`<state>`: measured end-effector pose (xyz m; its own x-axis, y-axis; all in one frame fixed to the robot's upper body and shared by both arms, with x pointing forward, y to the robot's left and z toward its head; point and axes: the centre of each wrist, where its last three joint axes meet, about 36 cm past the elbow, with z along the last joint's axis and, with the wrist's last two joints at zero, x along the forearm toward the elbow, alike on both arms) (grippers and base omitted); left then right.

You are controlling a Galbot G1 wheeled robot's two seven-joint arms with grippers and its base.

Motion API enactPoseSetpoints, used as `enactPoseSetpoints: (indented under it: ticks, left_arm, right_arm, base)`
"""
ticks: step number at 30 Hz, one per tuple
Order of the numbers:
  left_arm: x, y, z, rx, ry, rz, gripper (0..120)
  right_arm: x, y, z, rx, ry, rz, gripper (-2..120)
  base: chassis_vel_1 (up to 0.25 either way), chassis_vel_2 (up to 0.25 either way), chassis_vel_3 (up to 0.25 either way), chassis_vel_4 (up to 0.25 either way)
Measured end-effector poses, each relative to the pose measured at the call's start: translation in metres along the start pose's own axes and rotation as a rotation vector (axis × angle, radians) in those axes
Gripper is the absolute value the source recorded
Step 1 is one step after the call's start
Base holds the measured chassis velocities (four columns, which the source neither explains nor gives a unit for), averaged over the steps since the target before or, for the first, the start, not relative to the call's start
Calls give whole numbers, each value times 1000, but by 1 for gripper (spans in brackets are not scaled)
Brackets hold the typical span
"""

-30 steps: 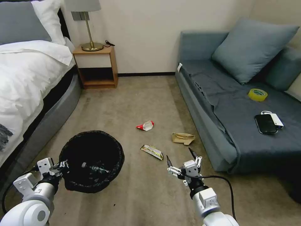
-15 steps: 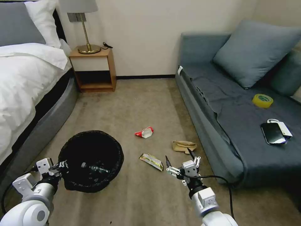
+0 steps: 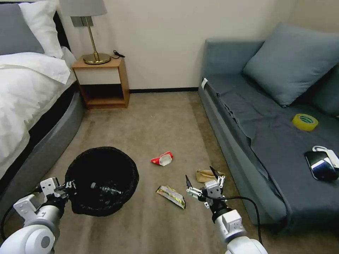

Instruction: Pick up the trash bin, then pick up the garbage on the floor and place it into the trash bin.

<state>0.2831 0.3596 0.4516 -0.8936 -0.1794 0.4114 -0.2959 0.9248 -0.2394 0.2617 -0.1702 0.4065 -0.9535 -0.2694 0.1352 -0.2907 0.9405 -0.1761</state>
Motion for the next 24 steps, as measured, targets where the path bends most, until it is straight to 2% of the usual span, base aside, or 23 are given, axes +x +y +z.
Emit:
enactPoseSetpoints:
  ticks: [8, 13, 19, 24]
  left_arm:
    - [-2, 3, 2, 8, 5, -7, 4]
    - [-1, 6, 2, 9, 5, -9, 4]
    - [-1, 7, 0, 8, 2, -1, 4]
    - [-3, 8, 2, 8, 9, 7, 4]
  right_arm:
    - [-6, 8, 13, 3, 14, -40, 100]
    - [-18, 6, 23, 5, 27, -91, 100]
    - [-41, -6, 44, 15, 143, -196, 100]
    - [-63, -22, 62, 51, 295, -301, 100]
  base:
    - [-140, 142, 136, -146]
    - [-48, 57, 53, -45]
    - [0, 0, 0, 0]
    - [0, 0, 0, 0]
